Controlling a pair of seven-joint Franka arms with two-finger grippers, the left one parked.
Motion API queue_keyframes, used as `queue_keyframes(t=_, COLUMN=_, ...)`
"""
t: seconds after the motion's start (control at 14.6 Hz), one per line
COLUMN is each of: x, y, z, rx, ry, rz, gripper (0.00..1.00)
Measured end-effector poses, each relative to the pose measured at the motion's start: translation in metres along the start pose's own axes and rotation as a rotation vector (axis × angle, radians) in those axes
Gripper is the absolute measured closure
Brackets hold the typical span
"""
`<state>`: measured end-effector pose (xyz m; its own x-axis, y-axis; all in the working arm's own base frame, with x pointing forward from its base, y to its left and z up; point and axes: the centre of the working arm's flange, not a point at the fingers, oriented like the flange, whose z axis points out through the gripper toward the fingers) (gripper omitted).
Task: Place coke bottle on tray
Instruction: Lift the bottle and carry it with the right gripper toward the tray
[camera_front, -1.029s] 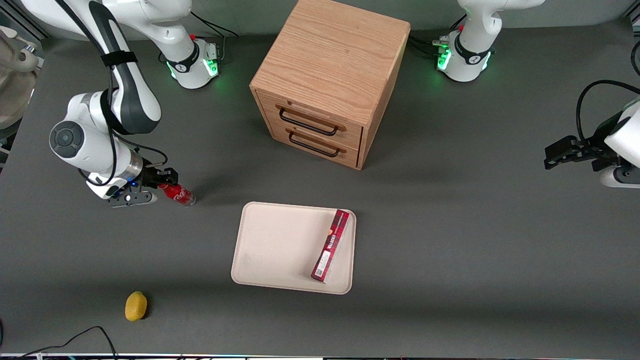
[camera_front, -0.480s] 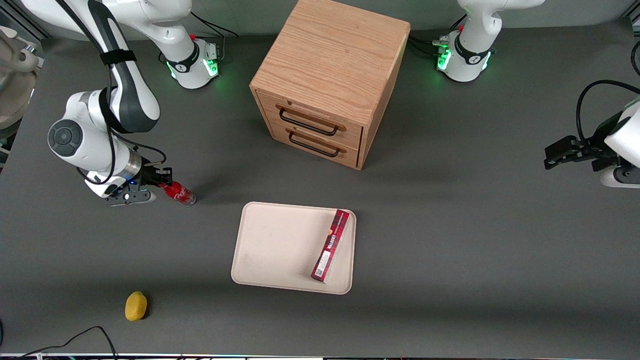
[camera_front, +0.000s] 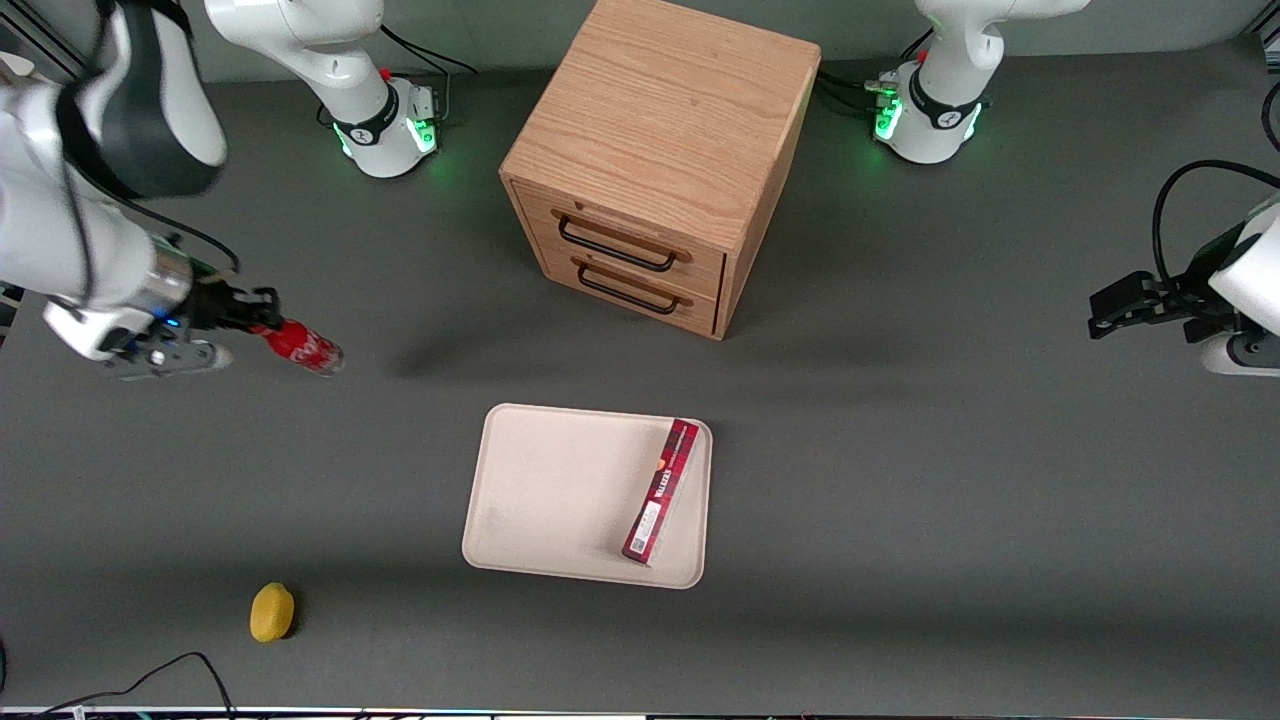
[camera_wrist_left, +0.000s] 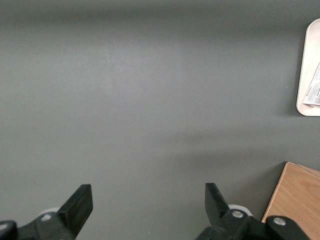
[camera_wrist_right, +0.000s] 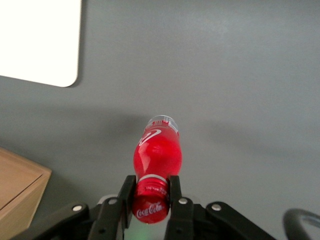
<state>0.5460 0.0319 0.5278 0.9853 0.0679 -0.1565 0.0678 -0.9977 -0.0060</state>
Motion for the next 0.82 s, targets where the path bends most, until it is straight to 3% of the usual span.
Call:
queue_keyframes(t=0.34, x=-0.012, y=-0.001, z=-0.104, rx=0.001, ry=-0.046, rz=0.027, gripper=0.69)
queue_keyframes(t=0.62, x=0.029, y=-0.019, z=-0.092, rx=0.008, ry=-0.086, rz=0.095, gripper=0.69)
queue_keyframes(t=0.82, x=0.066, y=-0.051, z=-0.072, rx=0.023, ry=-0.090, rz=0.148, gripper=0.69)
